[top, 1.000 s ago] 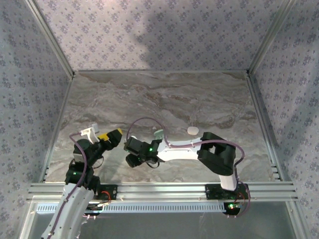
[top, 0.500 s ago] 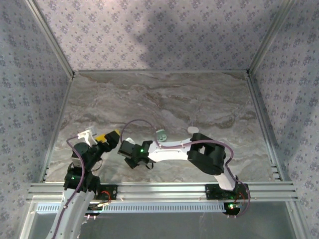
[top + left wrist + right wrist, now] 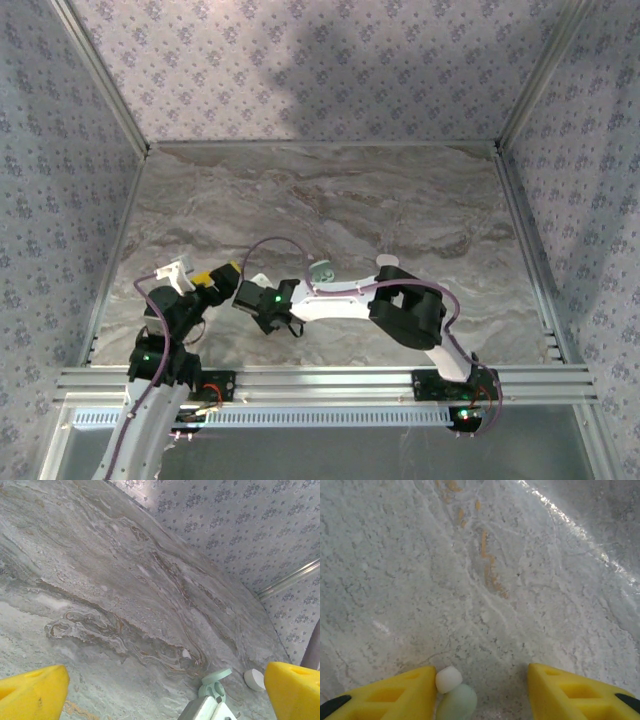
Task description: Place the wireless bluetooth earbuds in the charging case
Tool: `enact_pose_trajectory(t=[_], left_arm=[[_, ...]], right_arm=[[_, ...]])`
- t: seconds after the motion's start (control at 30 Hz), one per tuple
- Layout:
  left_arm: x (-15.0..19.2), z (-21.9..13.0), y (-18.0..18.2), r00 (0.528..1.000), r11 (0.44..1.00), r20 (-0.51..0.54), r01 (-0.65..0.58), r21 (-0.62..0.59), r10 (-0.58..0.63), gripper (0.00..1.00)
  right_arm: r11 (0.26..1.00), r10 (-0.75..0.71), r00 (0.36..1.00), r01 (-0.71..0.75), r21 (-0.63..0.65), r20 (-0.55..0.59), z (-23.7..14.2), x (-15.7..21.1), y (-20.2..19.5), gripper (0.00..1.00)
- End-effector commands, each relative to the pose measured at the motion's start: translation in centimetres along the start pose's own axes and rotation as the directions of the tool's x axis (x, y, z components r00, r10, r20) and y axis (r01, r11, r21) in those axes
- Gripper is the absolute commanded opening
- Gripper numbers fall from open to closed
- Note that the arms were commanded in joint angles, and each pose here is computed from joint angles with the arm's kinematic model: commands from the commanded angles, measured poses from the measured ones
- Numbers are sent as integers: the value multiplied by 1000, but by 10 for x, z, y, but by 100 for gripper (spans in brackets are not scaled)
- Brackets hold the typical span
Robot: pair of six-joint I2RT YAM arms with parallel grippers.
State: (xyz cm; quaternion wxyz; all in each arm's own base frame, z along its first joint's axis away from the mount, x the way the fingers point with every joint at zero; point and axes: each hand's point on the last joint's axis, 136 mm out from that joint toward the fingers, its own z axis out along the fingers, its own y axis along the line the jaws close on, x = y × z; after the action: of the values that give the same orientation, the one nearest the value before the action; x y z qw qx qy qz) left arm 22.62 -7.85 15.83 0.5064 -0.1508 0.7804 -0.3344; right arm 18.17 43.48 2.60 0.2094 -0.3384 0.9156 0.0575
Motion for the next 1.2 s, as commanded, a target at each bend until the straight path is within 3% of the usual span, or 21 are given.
enact_pose_trajectory(t=[0.0,0.67,1.17], left_arm=[[-11,-4,-12,999,999,31,-17,34,16,100],[-10,-3,-16,1000,998,25,-16,59,15,100],[-9,-2,-17,1000,998,20,-15,67,14,100]], right_arm=[[996,53,998,-52,74,-23,-4,5,-23,52],[973,202,979,-198,122,-30,-10,12,-60,50],[965,225,973,-217,144,-43,-19,25,-71,48]])
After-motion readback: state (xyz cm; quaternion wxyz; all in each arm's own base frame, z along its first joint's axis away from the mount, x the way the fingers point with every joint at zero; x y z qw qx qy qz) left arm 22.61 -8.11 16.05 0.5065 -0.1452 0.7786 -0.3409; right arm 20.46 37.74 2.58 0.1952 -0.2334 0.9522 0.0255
